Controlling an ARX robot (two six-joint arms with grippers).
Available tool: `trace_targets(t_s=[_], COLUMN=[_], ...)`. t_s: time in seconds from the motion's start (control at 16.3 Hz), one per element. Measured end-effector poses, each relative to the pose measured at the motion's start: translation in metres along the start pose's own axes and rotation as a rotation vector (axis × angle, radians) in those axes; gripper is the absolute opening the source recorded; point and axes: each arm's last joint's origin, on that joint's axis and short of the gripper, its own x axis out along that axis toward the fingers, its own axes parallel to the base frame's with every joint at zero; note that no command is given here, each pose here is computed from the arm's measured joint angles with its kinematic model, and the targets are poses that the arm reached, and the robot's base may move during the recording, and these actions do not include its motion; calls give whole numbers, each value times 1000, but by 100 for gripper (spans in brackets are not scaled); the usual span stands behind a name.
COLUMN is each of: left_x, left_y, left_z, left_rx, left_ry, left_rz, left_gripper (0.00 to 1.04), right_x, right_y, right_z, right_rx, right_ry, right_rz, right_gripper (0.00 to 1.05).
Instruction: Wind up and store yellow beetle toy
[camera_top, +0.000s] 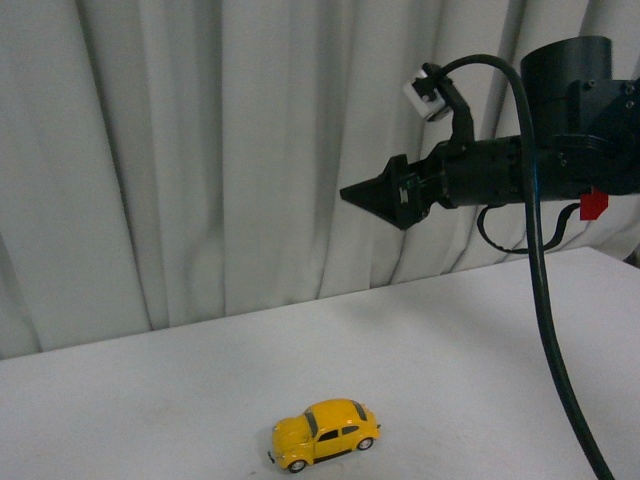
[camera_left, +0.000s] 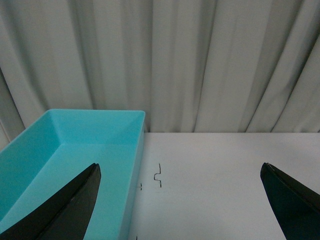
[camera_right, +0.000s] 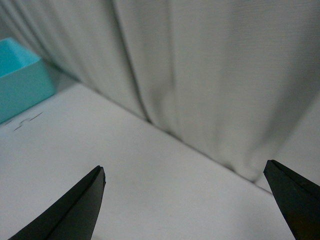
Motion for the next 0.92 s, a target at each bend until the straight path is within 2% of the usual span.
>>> trace_targets(t_s=[0.12,0.18,0.25,0.49,0.68,0.92], left_x=[0,0,0,0,0,0], left_y=[0,0,0,0,0,0], left_z=[0,0,0,0,0,0], left_rx=[0,0,0,0,0,0], left_ry=[0,0,0,0,0,0], left_rz=[0,0,0,0,0,0], left_gripper=[98,98,98,98,98,98], right_x=[16,23,28,37,48,61], right_y=[9,13,21,29,27,24], right_z=[-1,-11,-35,-55,-63,-71], right_rx=[-58,-109,-179,-333,-453,-541], right_ry=[90,202,336,451,485,508], right_rz=[174,283,428,600,694,709], right_gripper=[98,98,98,98,98,98])
